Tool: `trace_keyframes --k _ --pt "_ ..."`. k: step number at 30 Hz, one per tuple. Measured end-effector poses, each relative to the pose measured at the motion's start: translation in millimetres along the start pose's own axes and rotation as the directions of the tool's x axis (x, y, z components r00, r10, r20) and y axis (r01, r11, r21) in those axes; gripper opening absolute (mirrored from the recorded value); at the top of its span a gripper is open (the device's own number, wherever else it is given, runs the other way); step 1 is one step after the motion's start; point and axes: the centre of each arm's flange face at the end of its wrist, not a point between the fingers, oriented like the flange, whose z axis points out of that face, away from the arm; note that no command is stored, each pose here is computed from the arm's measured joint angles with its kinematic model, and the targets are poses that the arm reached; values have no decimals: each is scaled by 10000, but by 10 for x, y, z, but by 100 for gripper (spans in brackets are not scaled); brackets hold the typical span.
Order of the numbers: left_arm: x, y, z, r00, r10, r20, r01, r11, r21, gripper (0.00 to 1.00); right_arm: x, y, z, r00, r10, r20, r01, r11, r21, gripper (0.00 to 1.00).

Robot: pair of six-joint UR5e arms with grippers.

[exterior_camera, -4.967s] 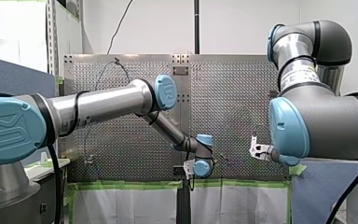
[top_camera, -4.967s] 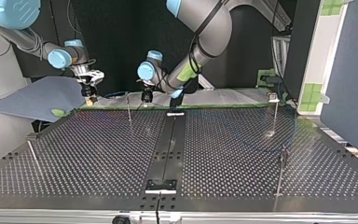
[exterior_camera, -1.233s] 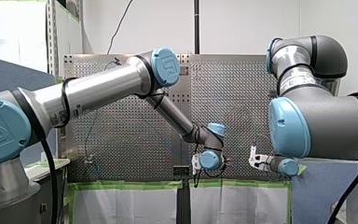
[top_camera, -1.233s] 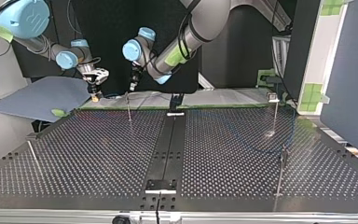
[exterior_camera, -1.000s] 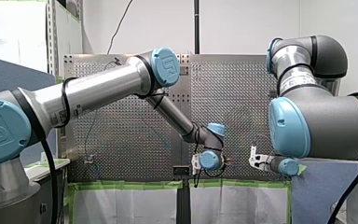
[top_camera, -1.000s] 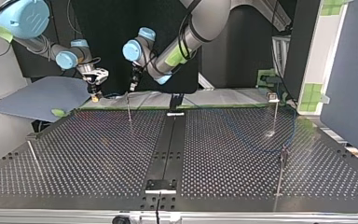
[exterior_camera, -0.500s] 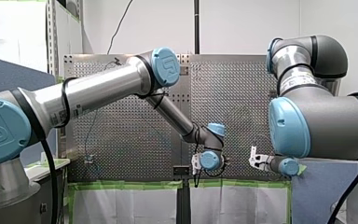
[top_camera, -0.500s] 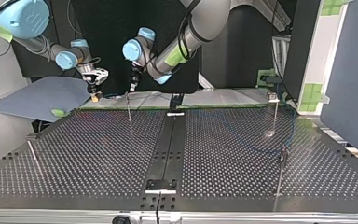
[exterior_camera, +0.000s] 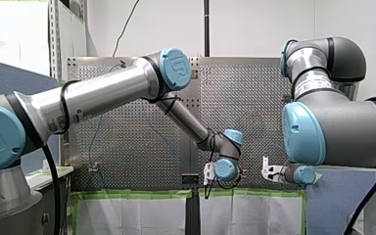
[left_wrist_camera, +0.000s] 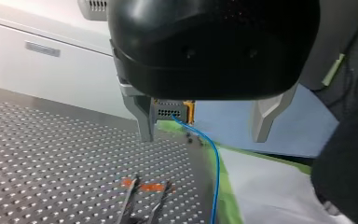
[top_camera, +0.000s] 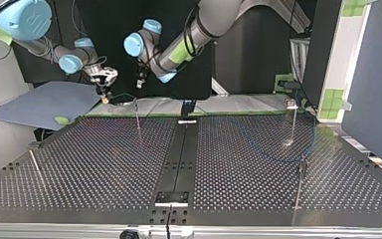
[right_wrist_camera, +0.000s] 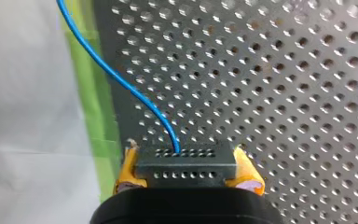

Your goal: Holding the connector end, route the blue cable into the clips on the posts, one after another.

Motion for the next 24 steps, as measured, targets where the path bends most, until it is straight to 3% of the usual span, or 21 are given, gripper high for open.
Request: trace_keyframes --k 7,10,13,17,24 --pt "52 -260 -290 9997 3 -238 -7 9999 -160 100 51 -57 -214 9985 -498 228 489 9980 391 0" --pt "57 -337 -380 9996 -199 -208 193 9994 -289 100 143 -66 -308 9964 -837 104 833 9958 374 0" --pt "36 -397 -457 9990 -425 -125 419 9982 -422 100 233 -54 -384 9952 -971 -83 972 9950 245 0" --pt "8 -524 -601 9980 -632 -30 630 9968 -493 100 306 -58 -475 9960 -842 -303 844 9964 75 0" --pt "-3 -603 -700 9925 -1224 31 1223 9910 -545 100 195 -182 -626 9980 -544 -327 550 9983 179 0"
